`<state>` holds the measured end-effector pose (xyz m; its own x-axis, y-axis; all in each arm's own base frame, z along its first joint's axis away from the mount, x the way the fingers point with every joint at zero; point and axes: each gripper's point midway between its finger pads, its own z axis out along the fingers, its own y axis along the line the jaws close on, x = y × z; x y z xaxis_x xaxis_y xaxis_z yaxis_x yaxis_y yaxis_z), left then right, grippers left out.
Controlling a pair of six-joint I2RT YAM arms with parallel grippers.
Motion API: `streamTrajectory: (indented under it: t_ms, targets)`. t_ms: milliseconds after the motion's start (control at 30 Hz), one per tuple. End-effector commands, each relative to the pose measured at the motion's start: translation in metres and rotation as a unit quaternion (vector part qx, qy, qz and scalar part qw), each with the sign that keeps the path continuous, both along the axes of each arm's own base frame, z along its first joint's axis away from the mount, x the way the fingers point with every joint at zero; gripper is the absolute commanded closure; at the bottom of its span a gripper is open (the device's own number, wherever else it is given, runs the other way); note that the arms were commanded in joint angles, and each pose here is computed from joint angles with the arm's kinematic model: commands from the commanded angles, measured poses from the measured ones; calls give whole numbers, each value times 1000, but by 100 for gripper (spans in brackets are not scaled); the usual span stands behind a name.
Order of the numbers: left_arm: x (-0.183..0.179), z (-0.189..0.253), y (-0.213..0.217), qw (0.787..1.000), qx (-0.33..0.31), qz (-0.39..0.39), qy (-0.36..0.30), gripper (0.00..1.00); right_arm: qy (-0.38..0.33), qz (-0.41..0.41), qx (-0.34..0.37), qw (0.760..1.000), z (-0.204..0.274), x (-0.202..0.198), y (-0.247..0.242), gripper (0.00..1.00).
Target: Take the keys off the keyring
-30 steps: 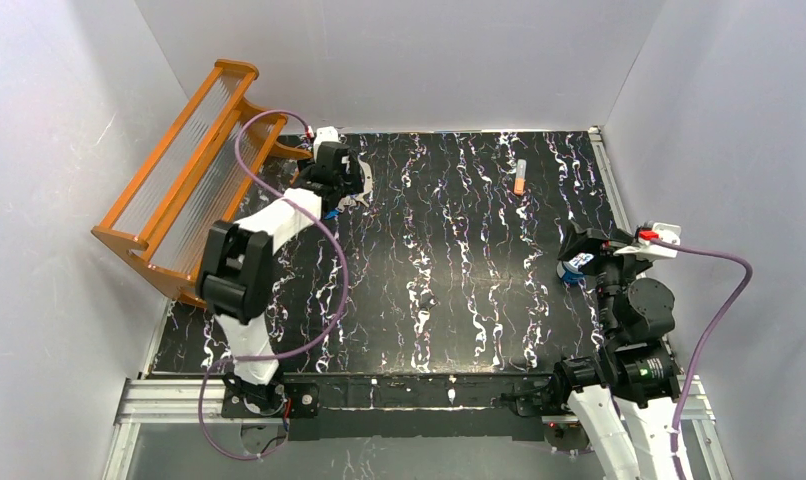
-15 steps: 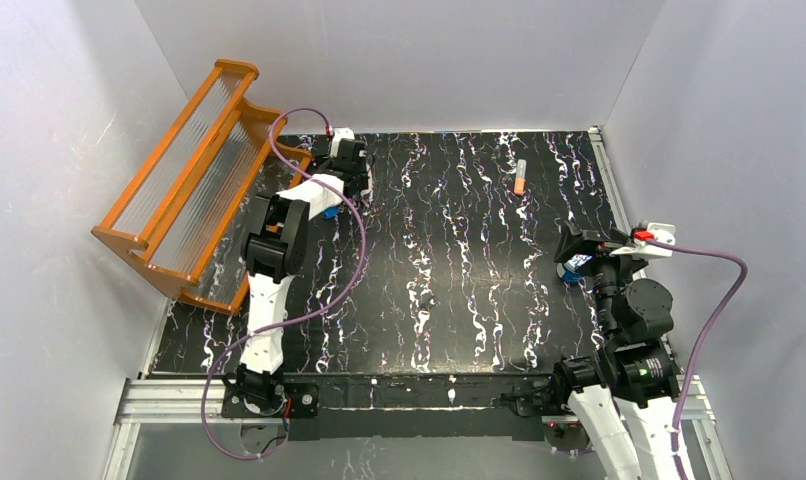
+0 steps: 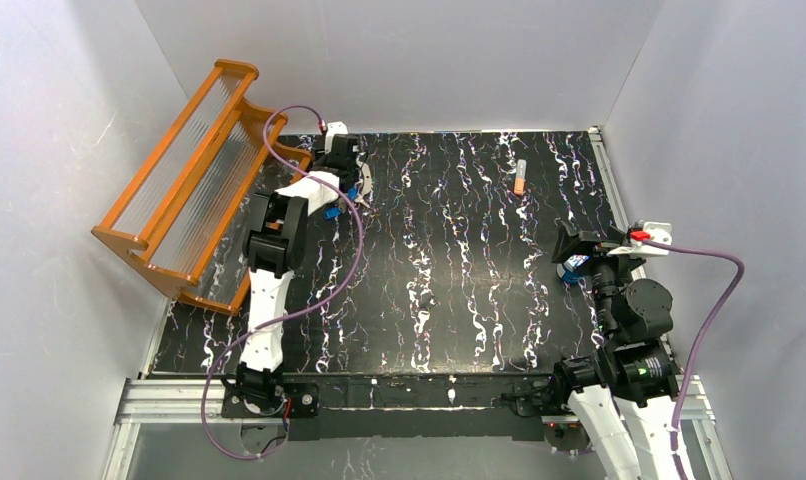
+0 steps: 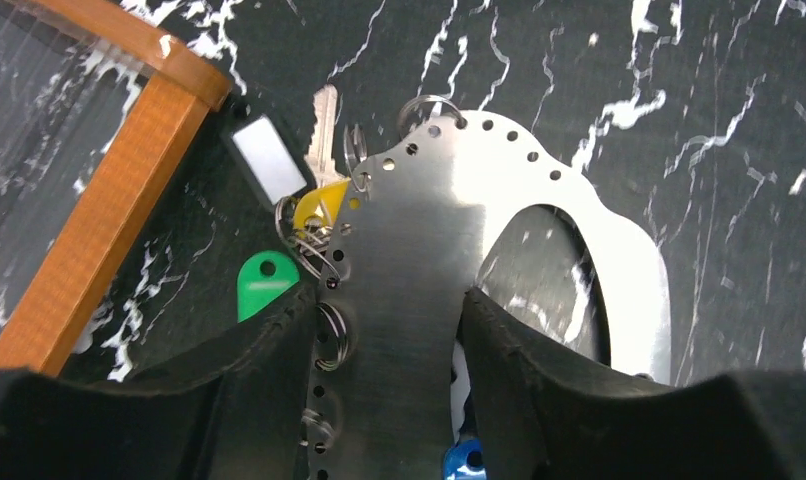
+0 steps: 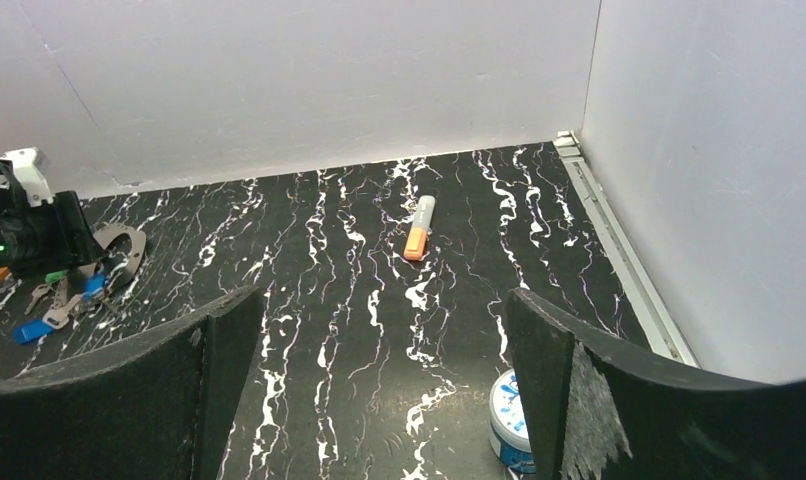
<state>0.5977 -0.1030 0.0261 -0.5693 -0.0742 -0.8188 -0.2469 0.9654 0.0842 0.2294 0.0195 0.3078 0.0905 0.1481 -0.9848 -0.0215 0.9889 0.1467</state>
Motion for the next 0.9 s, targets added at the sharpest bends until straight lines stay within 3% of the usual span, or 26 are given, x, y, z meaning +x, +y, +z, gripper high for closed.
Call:
streamTrajectory:
  t_ms: [0,167,300,533,867]
  targets:
    - [-62,-38,5,994,-9,-27,105,55,-19,11,-4,1000,8,2,5,1]
    - [-110,-34,-5,988,-52,-59,134,60,1,49,-7,999,6,4,19,1]
    - [-151,-21,-13,982,-101,-70,144,62,63,138,-2,988,-8,11,54,1]
    - [-208,-2,-41,963,-220,-83,130,62,199,303,78,929,-57,21,126,4]
    - [-240,6,-77,946,-277,-112,123,64,291,392,220,845,-110,35,205,10]
